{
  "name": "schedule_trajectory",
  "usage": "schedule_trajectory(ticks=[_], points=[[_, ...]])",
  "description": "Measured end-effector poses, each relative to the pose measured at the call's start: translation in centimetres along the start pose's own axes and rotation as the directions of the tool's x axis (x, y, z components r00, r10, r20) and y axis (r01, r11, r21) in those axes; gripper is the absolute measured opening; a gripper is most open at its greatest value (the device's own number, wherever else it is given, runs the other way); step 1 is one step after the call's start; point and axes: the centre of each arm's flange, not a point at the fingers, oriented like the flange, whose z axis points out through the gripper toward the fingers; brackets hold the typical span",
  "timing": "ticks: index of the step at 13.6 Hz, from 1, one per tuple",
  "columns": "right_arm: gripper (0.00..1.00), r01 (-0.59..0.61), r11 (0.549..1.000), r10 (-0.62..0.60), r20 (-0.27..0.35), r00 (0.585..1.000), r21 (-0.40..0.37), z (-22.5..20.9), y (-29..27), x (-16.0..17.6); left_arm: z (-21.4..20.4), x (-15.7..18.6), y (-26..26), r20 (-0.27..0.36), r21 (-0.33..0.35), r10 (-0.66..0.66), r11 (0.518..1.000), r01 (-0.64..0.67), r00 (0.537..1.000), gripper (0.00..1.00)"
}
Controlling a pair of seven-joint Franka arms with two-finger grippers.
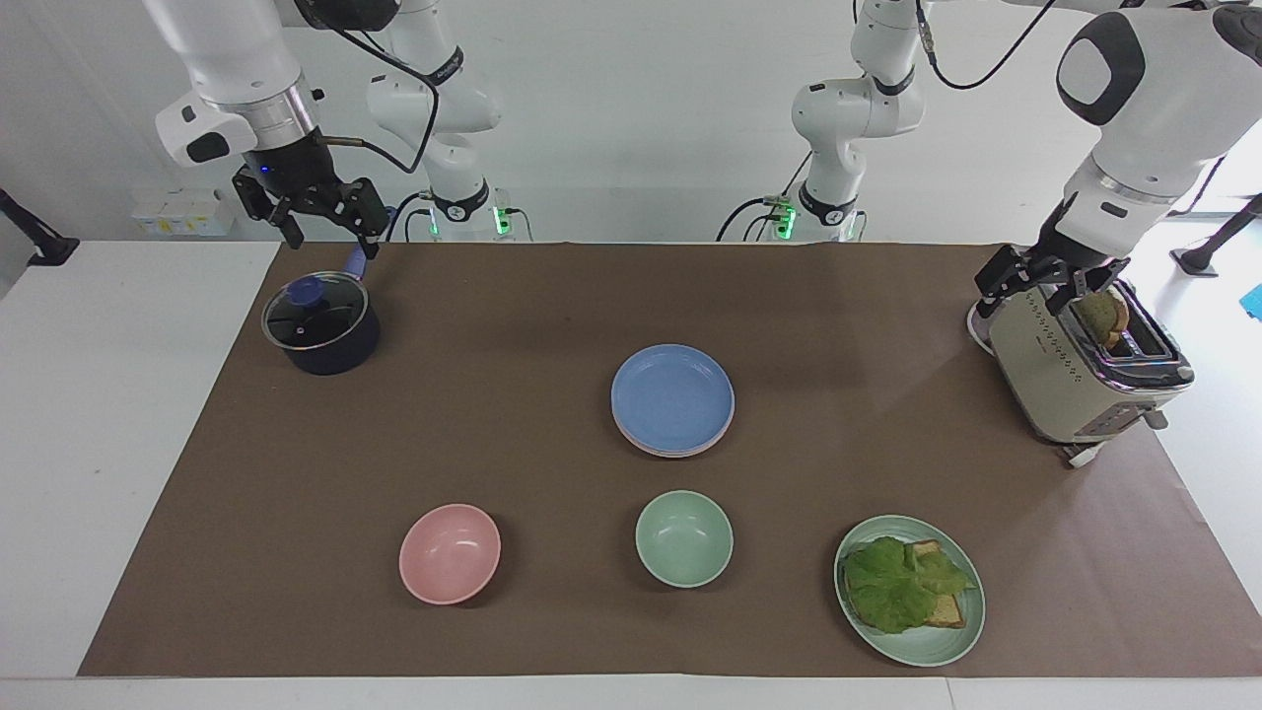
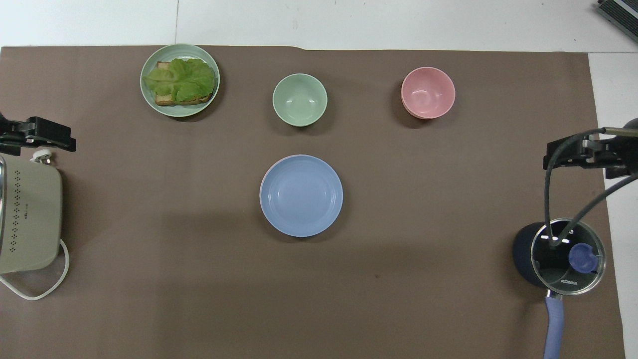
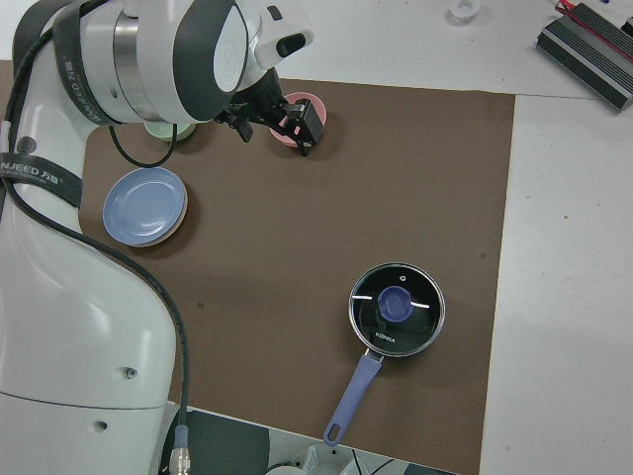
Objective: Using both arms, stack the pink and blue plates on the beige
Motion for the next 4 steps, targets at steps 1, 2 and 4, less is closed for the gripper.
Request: schedule_trajectory(ticks=[1,2,4], points=[[1.0,0.0,1.0,0.0,0.001,1.0,0.0,0.04,0.0,-0.01,0.0,0.0,0.0,0.0,0.0,0.0,1.0,0.0,1.0,1.0],[1.0,0.0,1.0,0.0,0.002,1.0,0.0,0.07,0.0,-0.02,0.0,0.0,0.0,0.0,0.0,0.0,1.0,0.0,1.0,1.0],[1.0,0.001,1.0,-0.001,0.003,1.0,-0.001,0.11,-0.03,-0.06,0.0,0.0,0.0,0.0,0.0,0.0,1.0,0.0,1.0,1.0]])
